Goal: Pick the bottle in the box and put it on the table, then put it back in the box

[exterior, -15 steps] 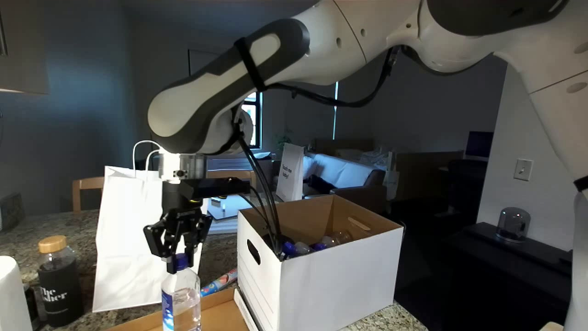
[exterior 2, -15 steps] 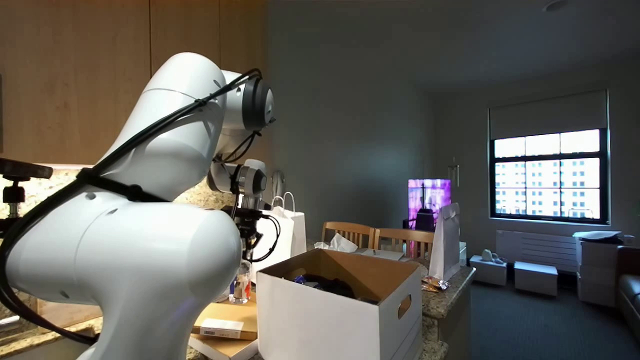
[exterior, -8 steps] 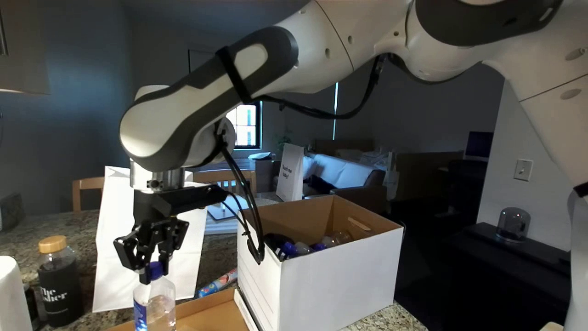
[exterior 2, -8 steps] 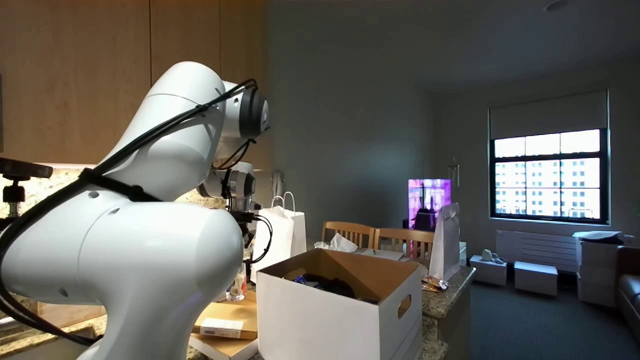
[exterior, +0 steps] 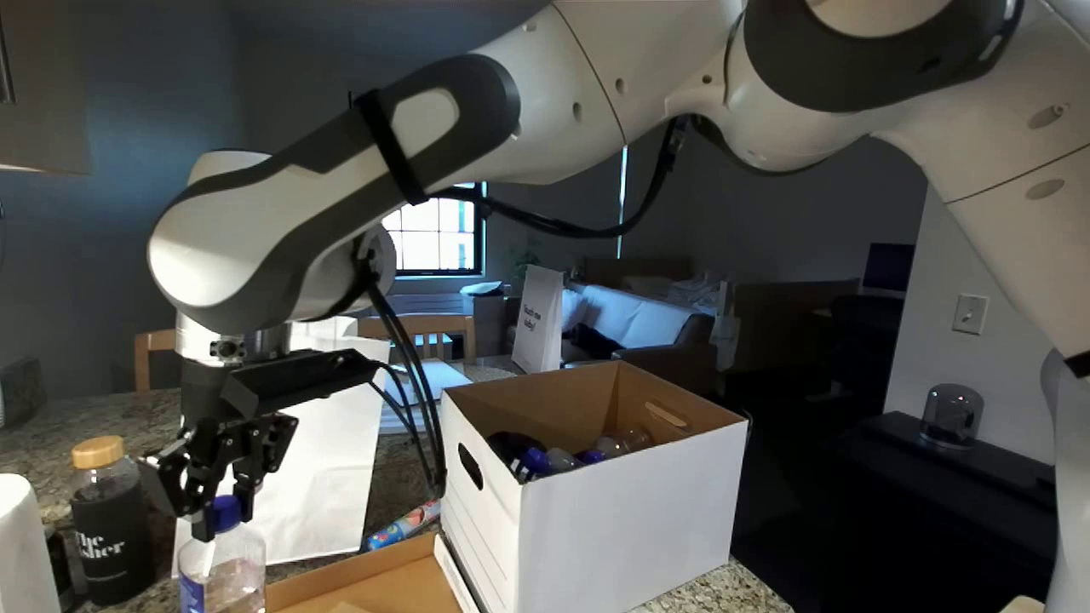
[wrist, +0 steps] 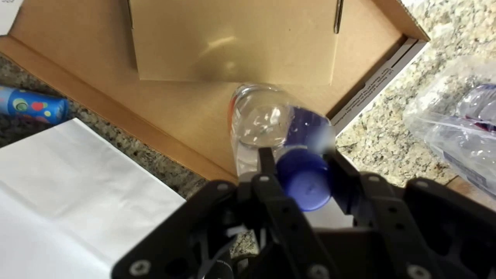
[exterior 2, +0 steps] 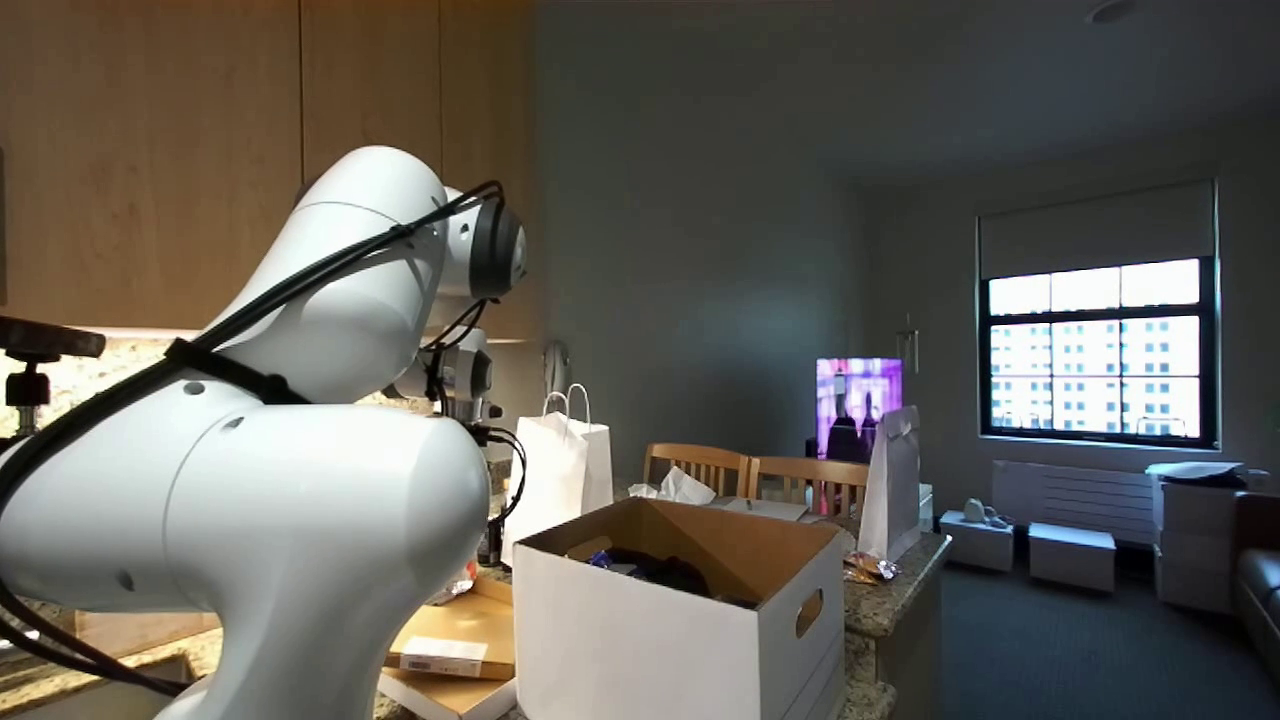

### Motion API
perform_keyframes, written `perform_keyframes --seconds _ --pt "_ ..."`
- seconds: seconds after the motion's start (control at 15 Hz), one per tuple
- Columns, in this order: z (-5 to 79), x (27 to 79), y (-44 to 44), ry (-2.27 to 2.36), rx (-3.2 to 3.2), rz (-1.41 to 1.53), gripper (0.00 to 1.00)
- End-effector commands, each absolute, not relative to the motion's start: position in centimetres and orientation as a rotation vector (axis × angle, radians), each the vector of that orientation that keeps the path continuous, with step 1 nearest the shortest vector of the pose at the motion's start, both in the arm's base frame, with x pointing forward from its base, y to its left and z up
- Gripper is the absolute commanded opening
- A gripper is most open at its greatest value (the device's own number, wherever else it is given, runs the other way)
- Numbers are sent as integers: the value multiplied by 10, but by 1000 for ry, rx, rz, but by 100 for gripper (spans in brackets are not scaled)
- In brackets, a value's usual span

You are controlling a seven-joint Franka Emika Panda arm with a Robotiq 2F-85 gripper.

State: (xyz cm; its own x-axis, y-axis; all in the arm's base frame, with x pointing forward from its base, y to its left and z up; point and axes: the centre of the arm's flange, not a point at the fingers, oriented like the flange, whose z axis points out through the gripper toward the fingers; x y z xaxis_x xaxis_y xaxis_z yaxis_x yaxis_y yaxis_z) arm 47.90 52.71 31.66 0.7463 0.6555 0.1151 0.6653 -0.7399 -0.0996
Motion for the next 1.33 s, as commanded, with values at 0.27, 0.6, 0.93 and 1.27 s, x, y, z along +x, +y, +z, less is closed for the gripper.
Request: perform_keyframes --seconds 0.27,0.6,0.93,1.27 --pt "295 482 546 -1045 -2802 -151 14" --pt "284 486 563 -1037 -2782 -179 14" --pt "271 488 570 -1059 -2793 -206 14" --pt "254 490 572 -1074 -2812 -191 14"
